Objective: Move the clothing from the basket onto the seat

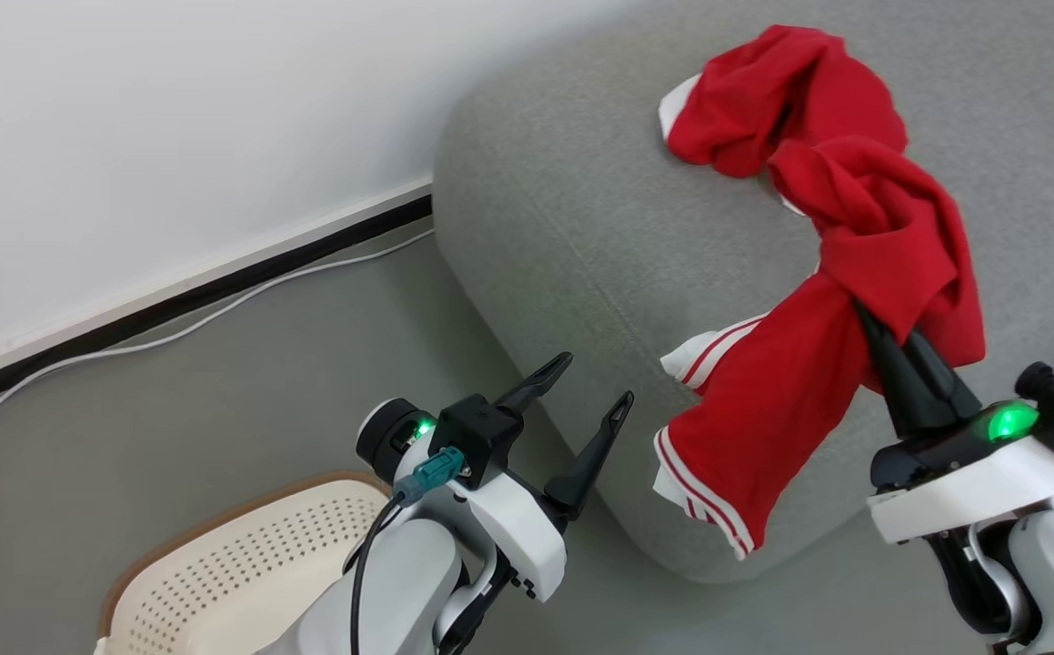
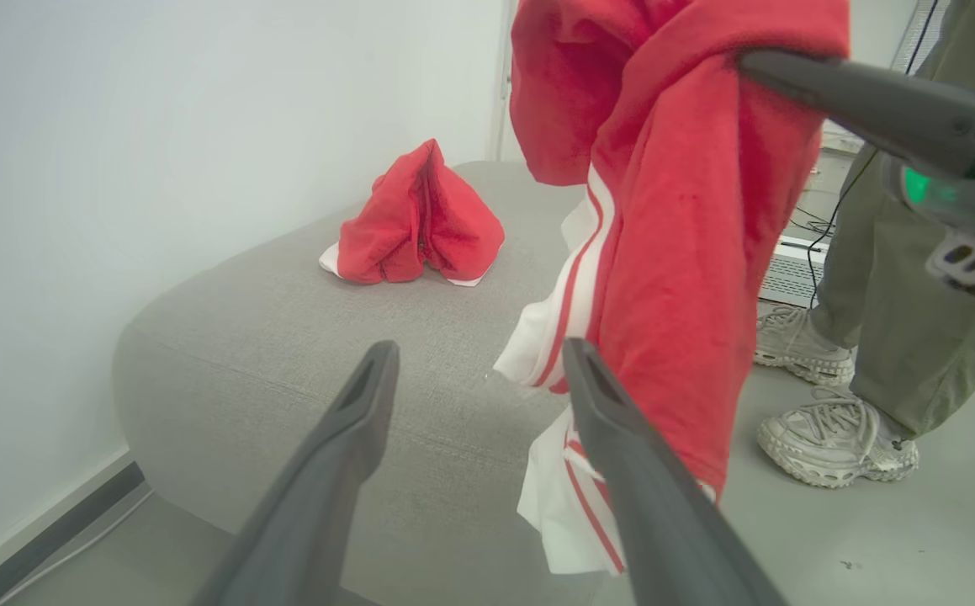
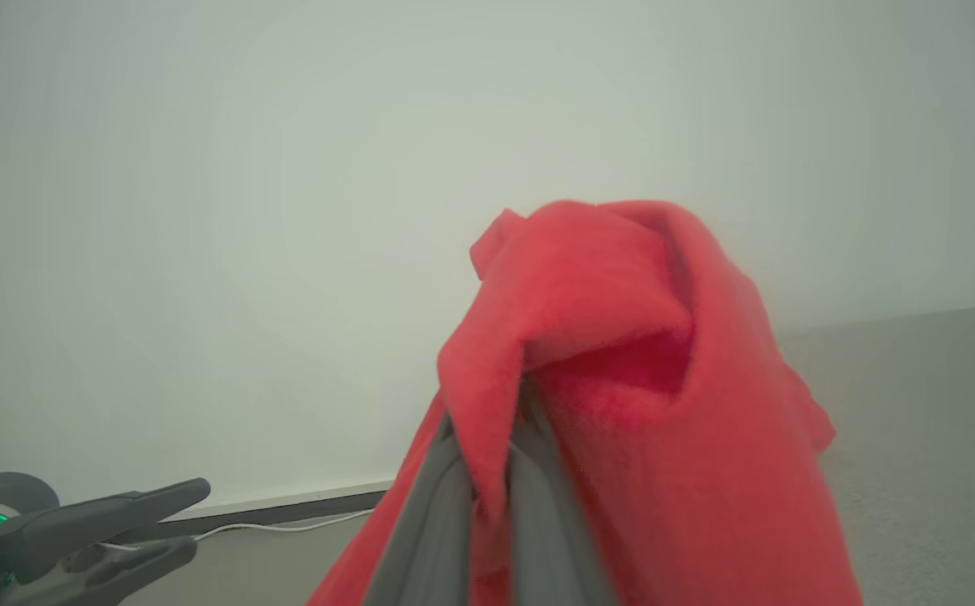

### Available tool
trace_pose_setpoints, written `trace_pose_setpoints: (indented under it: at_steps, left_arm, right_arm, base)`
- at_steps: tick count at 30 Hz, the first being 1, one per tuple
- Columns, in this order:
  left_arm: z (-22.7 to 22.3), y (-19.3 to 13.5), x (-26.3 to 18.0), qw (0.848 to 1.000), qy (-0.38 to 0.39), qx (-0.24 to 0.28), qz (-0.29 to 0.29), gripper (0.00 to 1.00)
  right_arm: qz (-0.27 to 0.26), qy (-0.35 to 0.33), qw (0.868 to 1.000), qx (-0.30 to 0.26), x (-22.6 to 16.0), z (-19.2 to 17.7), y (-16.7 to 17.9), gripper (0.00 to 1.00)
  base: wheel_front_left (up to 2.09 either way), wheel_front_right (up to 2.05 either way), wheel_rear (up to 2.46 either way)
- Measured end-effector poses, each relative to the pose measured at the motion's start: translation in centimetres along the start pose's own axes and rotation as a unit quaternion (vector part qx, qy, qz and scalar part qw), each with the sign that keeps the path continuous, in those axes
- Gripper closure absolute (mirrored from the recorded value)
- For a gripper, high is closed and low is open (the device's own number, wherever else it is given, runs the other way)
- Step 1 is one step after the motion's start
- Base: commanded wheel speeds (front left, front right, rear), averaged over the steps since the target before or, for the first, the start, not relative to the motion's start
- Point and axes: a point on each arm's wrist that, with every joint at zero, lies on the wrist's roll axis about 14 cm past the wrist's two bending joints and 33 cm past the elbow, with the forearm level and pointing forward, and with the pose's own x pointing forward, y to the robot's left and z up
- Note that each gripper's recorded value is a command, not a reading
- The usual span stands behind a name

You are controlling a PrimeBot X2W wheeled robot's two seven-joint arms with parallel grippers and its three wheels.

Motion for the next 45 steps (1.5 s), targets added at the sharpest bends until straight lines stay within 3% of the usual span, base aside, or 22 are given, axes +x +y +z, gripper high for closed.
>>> trace_pose_setpoints:
  at_steps: [7, 18, 28, 38, 45]
  left_arm:
    - [-0.3, -2.6, 0.8, 0.999, -0.001, -0.005, -0.044, 0.00]
    - [-0.9, -3.2, 1.8, 0.997, -0.004, -0.015, -0.074, 0.00]
    - [-2.9, -2.3, 3.3, 0.995, -0.004, -0.025, -0.094, 0.00]
    - [-7.3, 1.4, 4.2, 0.995, 0.012, -0.070, -0.076, 0.00]
    - [-9.9, 3.2, 3.5, 0.994, 0.026, -0.094, -0.055, 0.00]
  right_arm:
    - [-0.068, -0.027, 0.997, -0.010, -2.0, 2.1, -4.0, 1.00]
    - [-0.131, -0.011, 0.991, -0.038, -3.5, 2.2, -8.1, 1.00]
    - [-0.164, -0.049, 0.972, -0.161, 2.5, 8.7, -14.5, 1.00]
    - [-0.144, -0.033, 0.949, -0.279, 11.5, 10.2, -16.8, 1.00]
    - [-0.156, -0.016, 0.927, -0.340, 15.2, 10.2, -19.1, 1.00]
  base:
    - [0.00, 0.00, 0.00]
    - [0.00, 0.00, 0.00]
    - [0.00, 0.00, 0.00]
    - [0.00, 0.00, 0.00]
    - [0.00, 0.00, 0.00]
